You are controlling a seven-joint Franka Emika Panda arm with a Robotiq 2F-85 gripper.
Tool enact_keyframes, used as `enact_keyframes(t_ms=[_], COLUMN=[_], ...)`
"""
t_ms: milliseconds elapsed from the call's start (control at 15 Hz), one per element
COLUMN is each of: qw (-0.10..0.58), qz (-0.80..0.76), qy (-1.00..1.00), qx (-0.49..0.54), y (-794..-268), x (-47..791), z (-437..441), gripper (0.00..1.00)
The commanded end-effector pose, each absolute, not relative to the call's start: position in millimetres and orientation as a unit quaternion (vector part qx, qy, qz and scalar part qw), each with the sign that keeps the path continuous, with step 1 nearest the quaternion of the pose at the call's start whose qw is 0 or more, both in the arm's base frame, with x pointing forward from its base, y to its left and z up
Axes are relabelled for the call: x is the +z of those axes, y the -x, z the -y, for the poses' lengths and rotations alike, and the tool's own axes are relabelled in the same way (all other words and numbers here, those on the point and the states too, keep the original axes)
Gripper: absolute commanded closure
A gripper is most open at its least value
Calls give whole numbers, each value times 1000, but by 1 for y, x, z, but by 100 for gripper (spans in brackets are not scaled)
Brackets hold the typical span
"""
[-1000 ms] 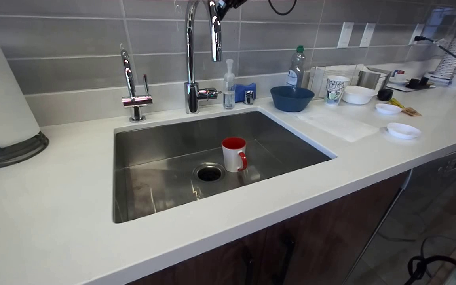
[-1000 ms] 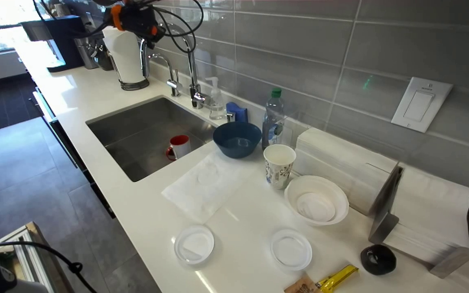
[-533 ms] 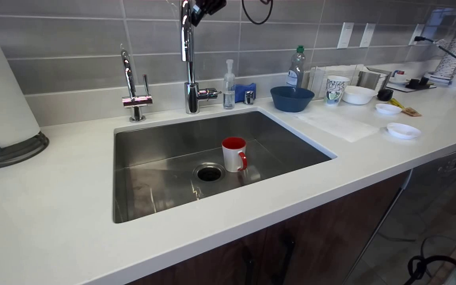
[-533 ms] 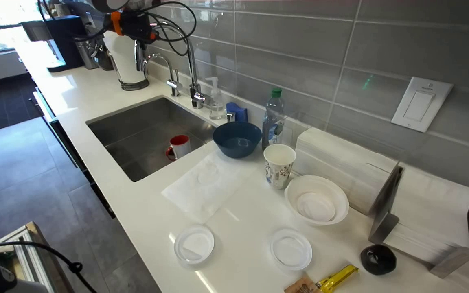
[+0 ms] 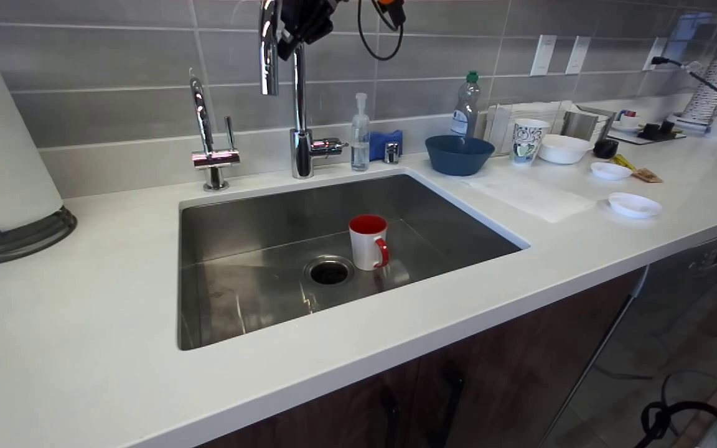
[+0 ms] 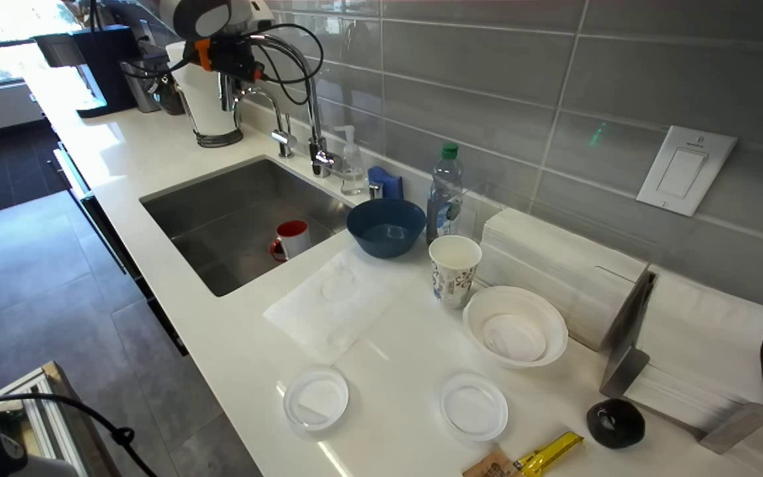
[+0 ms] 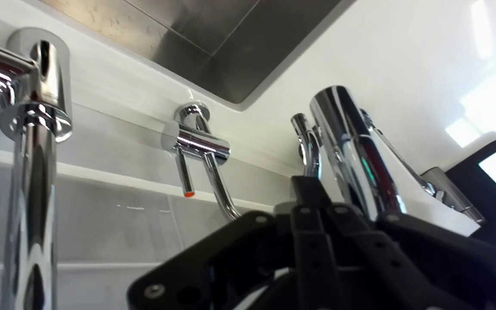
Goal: Turn the tap faucet to the left
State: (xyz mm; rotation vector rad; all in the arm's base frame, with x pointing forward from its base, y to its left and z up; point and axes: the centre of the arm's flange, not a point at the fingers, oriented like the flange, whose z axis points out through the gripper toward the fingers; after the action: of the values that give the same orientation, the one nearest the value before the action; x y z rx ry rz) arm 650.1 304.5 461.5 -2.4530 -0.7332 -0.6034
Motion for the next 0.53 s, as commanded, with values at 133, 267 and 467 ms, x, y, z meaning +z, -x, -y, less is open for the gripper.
enact_keyframes(t_ms=[133, 267, 467], qw=[201, 195, 155], qz=[172, 138, 86], qy=[955, 967, 983], qx=[-134, -92, -47], y=[-600, -570, -525], x=[470, 479, 499], z=[-254, -234, -211], gripper=[100, 100, 100])
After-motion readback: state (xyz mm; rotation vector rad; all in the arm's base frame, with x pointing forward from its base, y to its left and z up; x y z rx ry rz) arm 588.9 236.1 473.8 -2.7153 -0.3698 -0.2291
